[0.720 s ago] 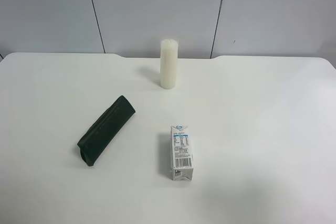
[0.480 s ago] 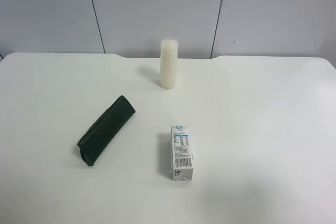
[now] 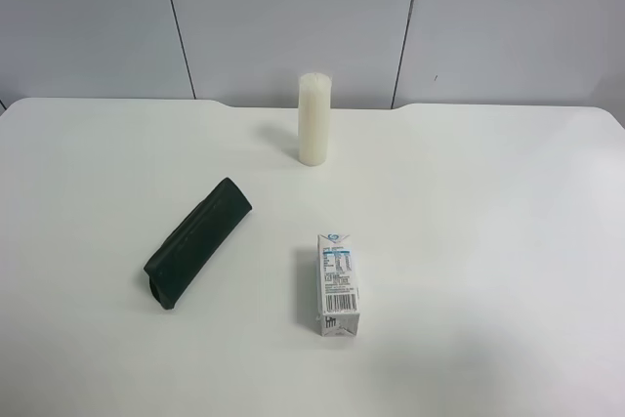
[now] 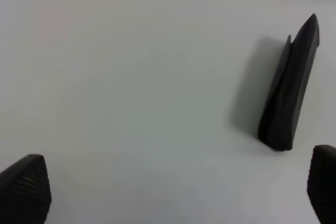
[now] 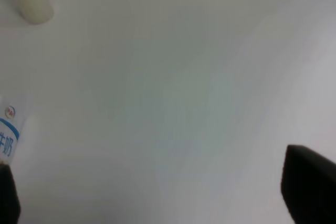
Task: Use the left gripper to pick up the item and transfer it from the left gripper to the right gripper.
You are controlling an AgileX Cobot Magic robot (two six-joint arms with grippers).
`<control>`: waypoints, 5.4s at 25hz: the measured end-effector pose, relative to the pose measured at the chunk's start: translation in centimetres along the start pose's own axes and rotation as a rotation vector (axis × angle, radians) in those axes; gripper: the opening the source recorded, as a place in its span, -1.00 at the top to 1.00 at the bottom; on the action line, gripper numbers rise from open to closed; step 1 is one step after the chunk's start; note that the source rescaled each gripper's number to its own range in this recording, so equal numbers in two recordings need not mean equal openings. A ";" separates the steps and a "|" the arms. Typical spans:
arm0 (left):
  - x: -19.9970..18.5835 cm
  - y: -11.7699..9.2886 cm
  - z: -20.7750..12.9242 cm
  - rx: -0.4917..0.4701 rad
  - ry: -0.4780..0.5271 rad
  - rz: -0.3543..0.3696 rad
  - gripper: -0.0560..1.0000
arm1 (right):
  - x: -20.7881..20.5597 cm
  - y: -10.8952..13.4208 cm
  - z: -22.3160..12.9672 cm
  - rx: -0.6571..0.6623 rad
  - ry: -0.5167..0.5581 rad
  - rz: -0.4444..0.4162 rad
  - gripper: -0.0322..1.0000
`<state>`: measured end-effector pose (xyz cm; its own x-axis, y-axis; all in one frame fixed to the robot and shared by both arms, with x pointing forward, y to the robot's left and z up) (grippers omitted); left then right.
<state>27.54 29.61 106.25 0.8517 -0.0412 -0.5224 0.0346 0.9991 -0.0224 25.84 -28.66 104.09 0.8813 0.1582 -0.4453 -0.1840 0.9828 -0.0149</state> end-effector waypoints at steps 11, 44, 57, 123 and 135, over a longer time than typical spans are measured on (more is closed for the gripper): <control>7.7 -0.6 5.2 0.139 0.474 -0.066 -1.00 | 0.0 0.0 0.0 0.000 0.000 0.000 -1.00; 21.4 -12.3 2.5 0.287 0.723 -0.197 -1.00 | 0.0 0.0 0.0 0.008 0.000 0.000 -1.00; 24.9 -13.9 0.4 0.263 0.755 -0.224 -1.00 | 0.0 0.0 0.0 0.010 0.000 0.000 -1.00; 29.5 -14.8 -2.7 0.369 0.938 -0.166 0.89 | 0.0 0.0 0.0 0.017 0.000 0.000 -1.00; 25.6 -15.9 5.0 0.416 0.894 -0.248 0.89 | 0.0 0.0 0.0 0.017 0.000 0.000 -1.00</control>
<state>51.44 12.65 97.52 0.0987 -0.0627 -0.9931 0.4813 0.8765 -0.0075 25.84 -28.66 104.09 0.8813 0.1582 -0.4453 -0.1767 0.9843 0.0001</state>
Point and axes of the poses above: a point on each arm's last joint axis where the gripper is mounted, x pointing out along that axis toward the gripper, y along the wrist's bending axis when the last joint is at zero, z = x × y, the point moved 3 cm from there along x, pointing out along that axis toward the gripper, and after that the axes turned 2 degrees about -x, right-handed, at the moved point
